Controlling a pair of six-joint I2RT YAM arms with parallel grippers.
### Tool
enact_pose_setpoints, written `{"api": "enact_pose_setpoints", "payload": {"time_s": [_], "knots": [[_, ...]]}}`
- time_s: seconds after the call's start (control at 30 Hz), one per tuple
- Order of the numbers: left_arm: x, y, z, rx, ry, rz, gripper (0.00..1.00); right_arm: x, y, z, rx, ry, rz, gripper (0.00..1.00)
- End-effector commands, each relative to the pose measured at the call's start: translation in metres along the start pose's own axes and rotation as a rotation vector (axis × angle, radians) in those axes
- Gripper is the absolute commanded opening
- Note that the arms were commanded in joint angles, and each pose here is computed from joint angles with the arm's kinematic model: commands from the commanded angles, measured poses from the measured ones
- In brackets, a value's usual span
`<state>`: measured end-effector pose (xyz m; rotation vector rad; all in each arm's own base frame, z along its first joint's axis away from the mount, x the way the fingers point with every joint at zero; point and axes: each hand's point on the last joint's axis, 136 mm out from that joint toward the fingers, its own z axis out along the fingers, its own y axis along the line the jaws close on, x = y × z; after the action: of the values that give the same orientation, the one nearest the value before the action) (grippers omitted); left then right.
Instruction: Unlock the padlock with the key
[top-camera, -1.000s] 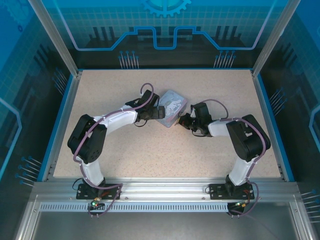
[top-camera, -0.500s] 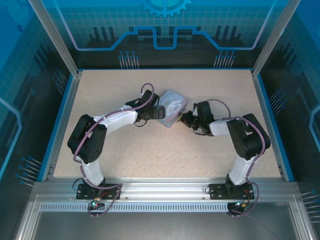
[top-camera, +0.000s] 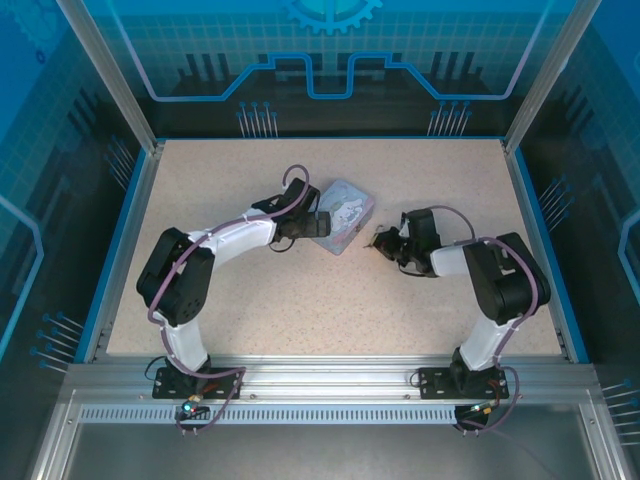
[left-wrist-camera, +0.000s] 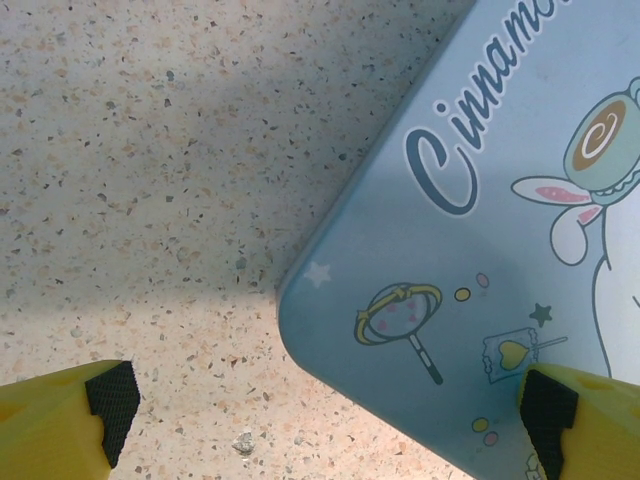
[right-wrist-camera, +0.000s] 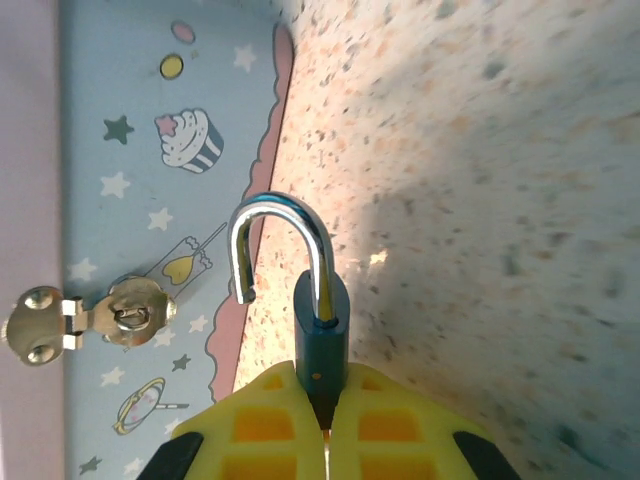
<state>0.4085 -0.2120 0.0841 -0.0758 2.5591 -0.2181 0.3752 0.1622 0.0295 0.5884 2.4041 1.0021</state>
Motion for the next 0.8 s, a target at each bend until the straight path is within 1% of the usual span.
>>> {"api": "enact_pose_setpoints", "payload": {"time_s": [0.0, 0.3, 0.47, 0.53, 0.63, 0.7, 0.73, 0.77], "knots": [[-0.001, 0.001, 0.0, -0.03, 0.017, 0.047, 0.99, -0.011, 0.001, -0.018, -0.018, -0.028, -0.025, 0.0], [-0.028, -0.007, -0.031, 0.012, -0.042, 0.036, 0.99, -0.028, -0.038, -0.049, 0.03, -0.07, 0.036, 0.0], [-0.04, 0.0, -0.054, 0.002, -0.093, 0.018, 0.99, -0.033, -0.059, -0.057, 0.051, -0.075, 0.08, 0.0], [-0.042, 0.004, -0.062, -0.003, -0.107, 0.01, 0.99, -0.033, -0.066, -0.061, 0.055, -0.081, 0.103, 0.03], [-0.045, 0.01, -0.076, -0.001, -0.128, -0.003, 0.99, -0.034, -0.075, -0.07, 0.066, -0.097, 0.135, 0.13], [-0.045, 0.016, -0.084, -0.001, -0.138, -0.014, 0.99, -0.033, -0.079, -0.077, 0.074, -0.105, 0.158, 0.23], [-0.045, 0.018, -0.089, 0.002, -0.144, -0.021, 0.99, -0.034, -0.08, -0.081, 0.073, -0.113, 0.164, 0.32], [-0.045, 0.02, -0.093, 0.003, -0.148, -0.025, 0.99, -0.031, -0.084, -0.086, 0.087, -0.108, 0.183, 0.39]]}}
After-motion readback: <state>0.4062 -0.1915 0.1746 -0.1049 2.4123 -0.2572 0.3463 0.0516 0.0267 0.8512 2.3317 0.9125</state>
